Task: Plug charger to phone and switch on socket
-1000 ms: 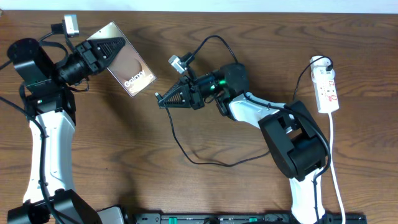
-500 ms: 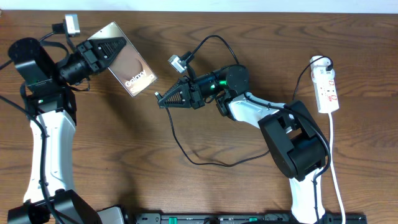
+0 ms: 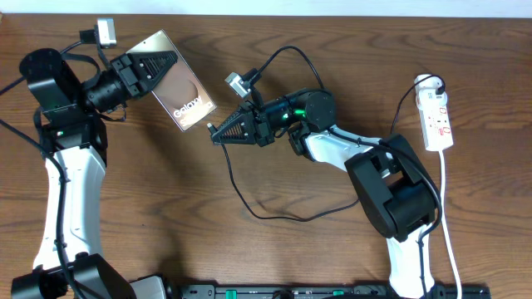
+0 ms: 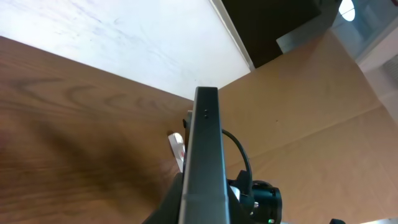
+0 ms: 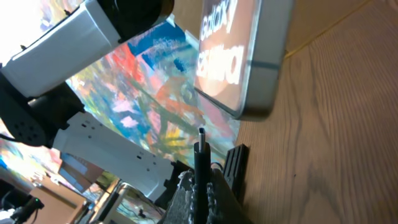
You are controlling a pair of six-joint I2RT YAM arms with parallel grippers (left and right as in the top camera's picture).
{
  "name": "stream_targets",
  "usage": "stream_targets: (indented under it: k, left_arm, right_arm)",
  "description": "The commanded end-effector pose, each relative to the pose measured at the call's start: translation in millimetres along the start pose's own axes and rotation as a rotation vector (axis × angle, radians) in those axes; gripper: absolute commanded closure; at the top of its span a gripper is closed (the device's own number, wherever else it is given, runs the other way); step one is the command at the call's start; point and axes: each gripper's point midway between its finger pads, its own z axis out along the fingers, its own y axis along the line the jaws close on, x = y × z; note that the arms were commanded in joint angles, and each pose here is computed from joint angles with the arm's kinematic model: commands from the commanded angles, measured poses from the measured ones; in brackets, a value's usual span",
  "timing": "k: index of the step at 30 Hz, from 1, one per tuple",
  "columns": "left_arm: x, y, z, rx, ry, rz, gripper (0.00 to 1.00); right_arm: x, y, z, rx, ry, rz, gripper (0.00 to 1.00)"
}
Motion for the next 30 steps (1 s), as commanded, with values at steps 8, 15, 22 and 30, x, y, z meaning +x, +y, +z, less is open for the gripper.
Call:
stream_targets:
  k: [8, 15, 22, 30]
  left_arm:
    - [9.2, -16.1, 10.2, 0.053, 0.057, 0.009, 0.93]
    - [10.4, -17.0, 10.9, 0.058, 0.062, 0.009, 0.93]
    - [10.7, -17.0, 11.3, 0.058, 0.063, 0.013, 0.93]
    - [11.4, -13.1, 12.6, 0.058, 0.069, 0.006, 0.92]
  right_arm:
    - [-5.1, 7.0, 2.4, -0.009, -0.013, -0.015, 0.99]
    - [-5.2, 7.0, 2.3, -0.008, -0.013, -0.015, 0.99]
    - [-5.1, 7.0, 2.4, -0.009, -0.013, -0.015, 0.99]
    - [-5.1, 7.1, 2.4, -0.009, -0.013, -0.015, 0.99]
